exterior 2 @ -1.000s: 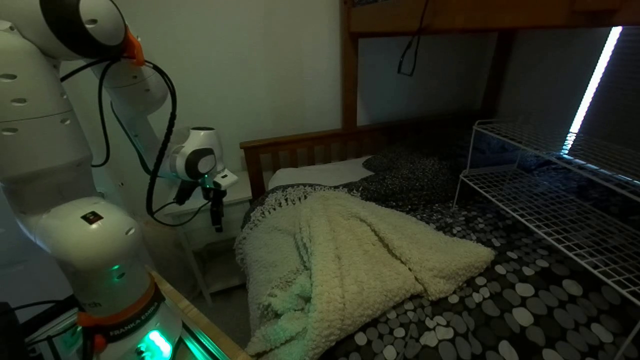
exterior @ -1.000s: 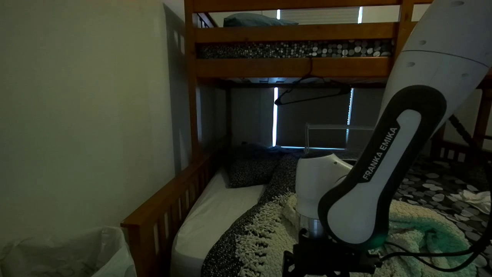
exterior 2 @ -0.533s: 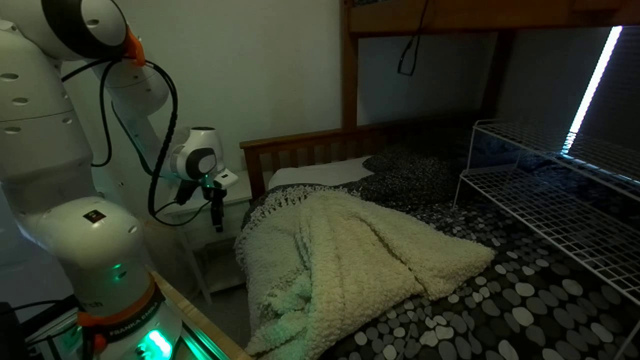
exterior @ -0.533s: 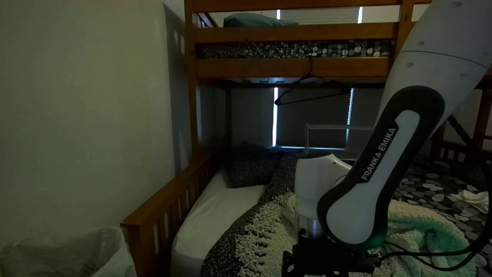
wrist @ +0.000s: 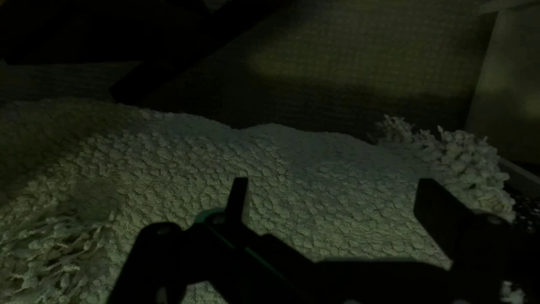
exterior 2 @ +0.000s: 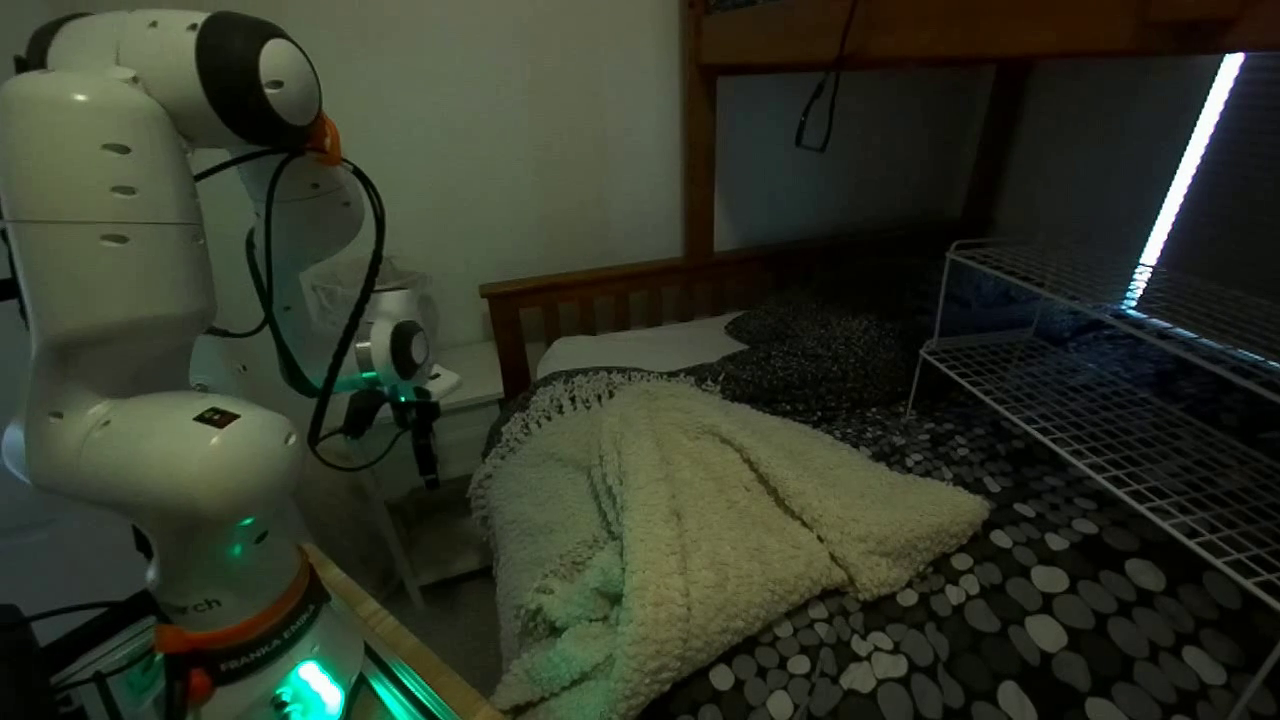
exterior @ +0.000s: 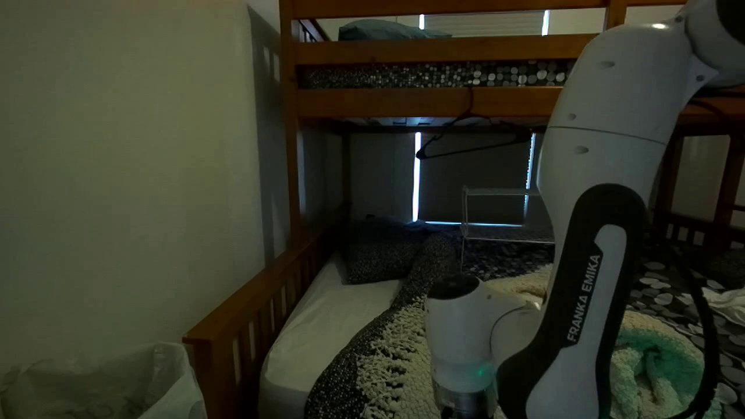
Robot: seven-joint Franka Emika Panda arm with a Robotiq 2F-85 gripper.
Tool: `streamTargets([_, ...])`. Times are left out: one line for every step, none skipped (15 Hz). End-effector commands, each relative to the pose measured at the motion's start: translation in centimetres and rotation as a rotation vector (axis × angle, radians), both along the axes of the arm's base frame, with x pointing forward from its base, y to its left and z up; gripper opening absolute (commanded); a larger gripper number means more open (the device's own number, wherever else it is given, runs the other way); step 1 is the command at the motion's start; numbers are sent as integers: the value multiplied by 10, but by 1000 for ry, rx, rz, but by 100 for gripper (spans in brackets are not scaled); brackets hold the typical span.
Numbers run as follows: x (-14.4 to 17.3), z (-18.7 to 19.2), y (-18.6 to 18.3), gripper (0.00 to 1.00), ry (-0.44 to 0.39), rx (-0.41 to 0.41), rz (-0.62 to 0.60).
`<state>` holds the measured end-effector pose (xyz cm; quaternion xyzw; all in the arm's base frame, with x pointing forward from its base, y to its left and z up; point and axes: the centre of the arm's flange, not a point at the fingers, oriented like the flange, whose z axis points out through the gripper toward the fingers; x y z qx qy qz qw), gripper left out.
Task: Fold the white cloth on the bed
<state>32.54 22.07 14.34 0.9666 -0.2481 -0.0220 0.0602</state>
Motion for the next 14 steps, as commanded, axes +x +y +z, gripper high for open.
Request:
streamTargets([14, -58, 11, 100, -69, -84, -4])
streamTargets([18, -66, 9, 100, -89, -113, 6])
streamTargets([24, -76, 8, 100, -95, -115, 1])
streamTargets([28, -85, 7, 100, -110, -129, -12])
streamTargets([32, -95, 8, 100, -108, -125, -17])
streamTargets([35, -105, 9, 100, -107, -119, -20])
streamTargets([38, -116, 11, 100, -107, -106, -18])
streamTargets([41, -126, 12, 100, -107, -92, -11])
streamTargets([34, -92, 5, 100, -95, -104, -12])
streamTargets([35, -101, 6, 100, -89, -105, -9])
streamTargets([36, -103, 5, 100, -88, -107, -9])
streamTargets([36, -102, 6, 100, -90, -105, -9])
streamTargets([37, -99, 6, 100, -93, -103, -10])
streamTargets([38, -97, 7, 100, -97, -100, -11])
